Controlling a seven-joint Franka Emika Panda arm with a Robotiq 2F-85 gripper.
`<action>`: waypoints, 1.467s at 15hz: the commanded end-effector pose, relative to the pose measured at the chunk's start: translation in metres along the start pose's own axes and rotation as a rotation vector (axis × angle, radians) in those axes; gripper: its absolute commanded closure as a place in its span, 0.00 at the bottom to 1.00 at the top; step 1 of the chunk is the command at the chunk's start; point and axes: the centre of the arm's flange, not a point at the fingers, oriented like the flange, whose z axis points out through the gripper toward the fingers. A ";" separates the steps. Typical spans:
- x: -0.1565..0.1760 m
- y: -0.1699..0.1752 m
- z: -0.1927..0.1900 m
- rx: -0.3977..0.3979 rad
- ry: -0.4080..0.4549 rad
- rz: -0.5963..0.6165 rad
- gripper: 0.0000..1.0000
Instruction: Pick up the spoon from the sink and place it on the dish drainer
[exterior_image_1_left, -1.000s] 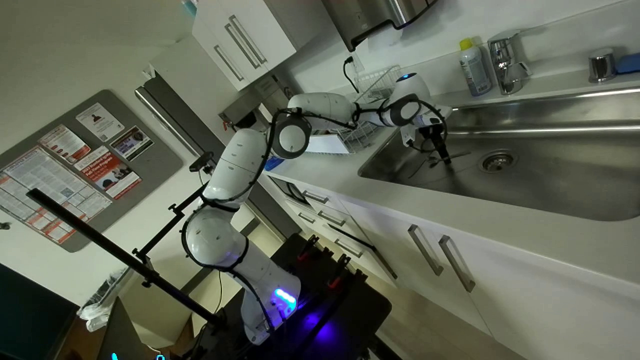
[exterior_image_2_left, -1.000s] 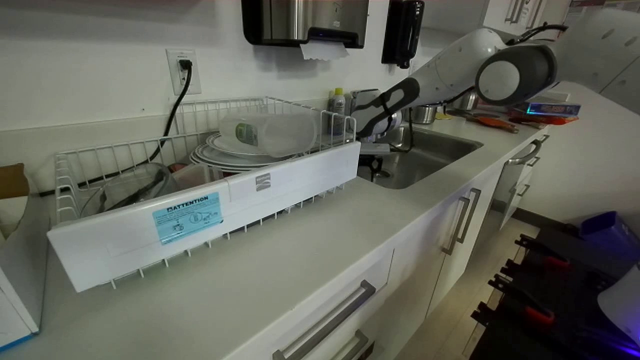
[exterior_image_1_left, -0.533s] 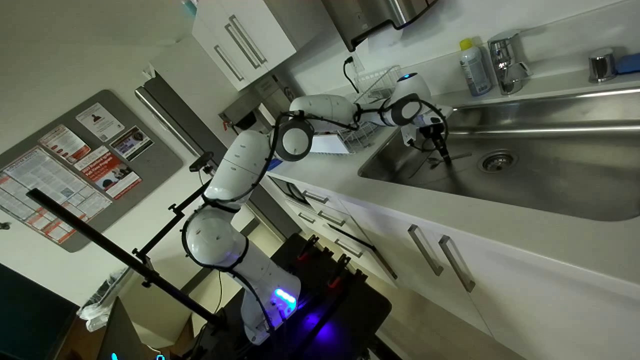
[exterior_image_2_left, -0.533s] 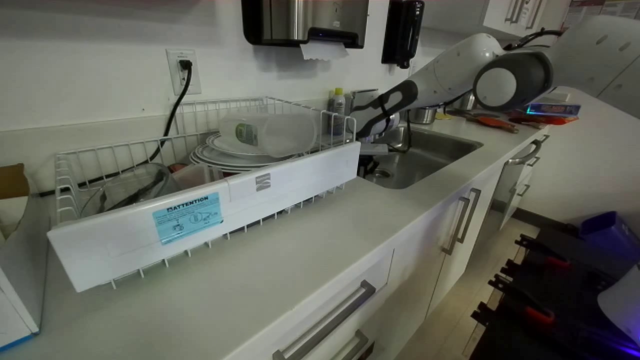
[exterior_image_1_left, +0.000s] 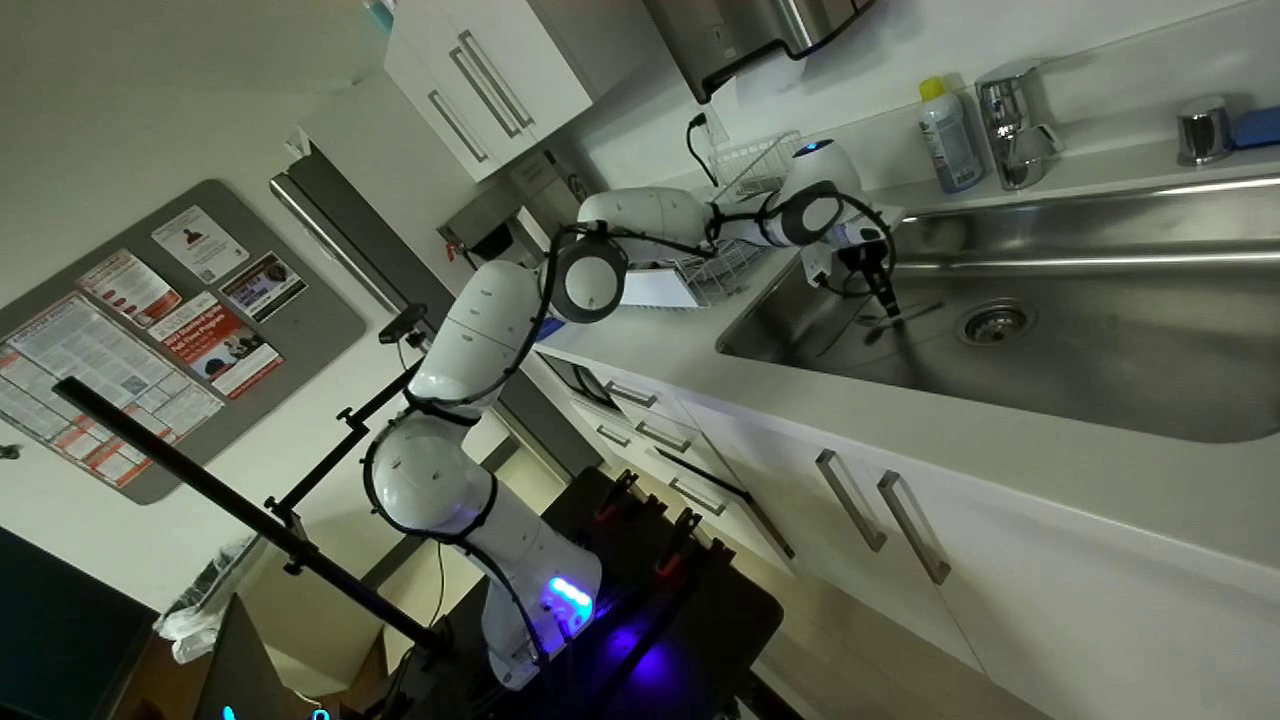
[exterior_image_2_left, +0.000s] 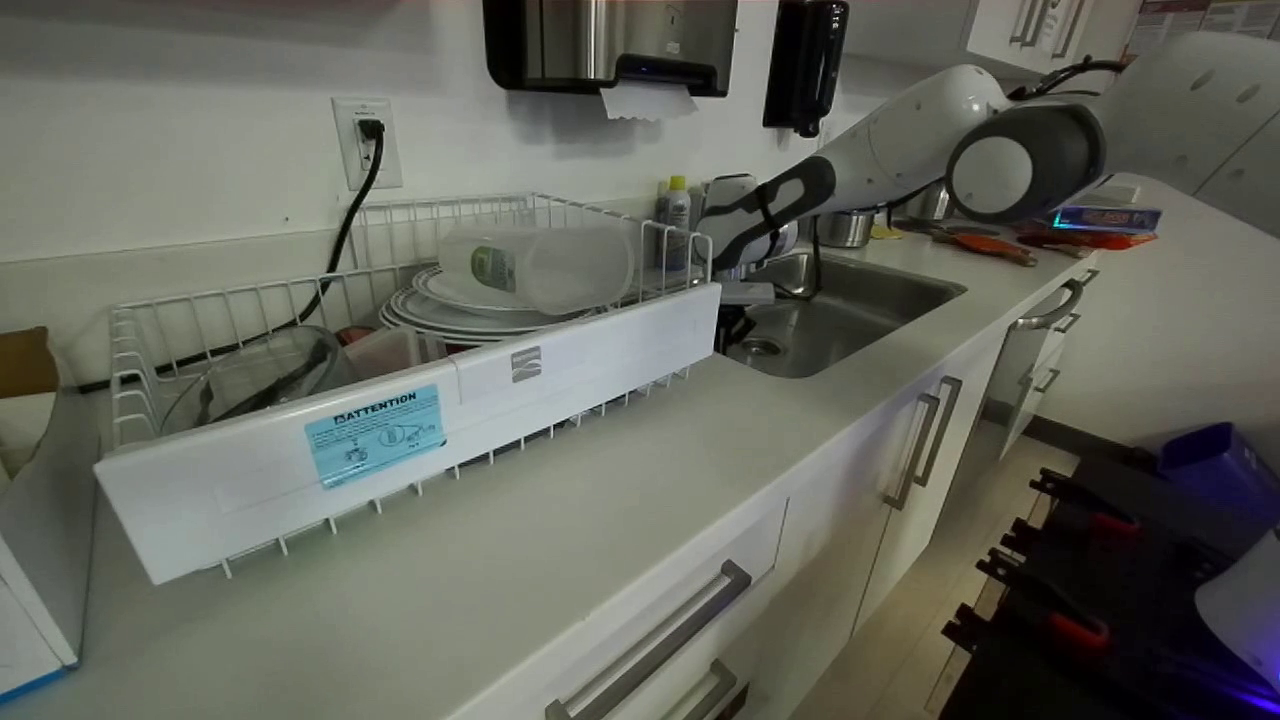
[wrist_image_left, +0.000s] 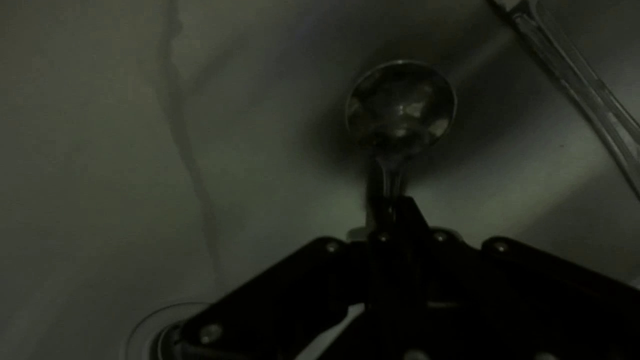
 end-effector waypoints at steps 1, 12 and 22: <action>-0.018 0.020 -0.057 -0.037 -0.041 -0.003 0.98; -0.083 0.067 -0.186 -0.073 0.063 -0.177 0.98; -0.160 0.074 -0.302 0.136 0.299 -0.599 0.98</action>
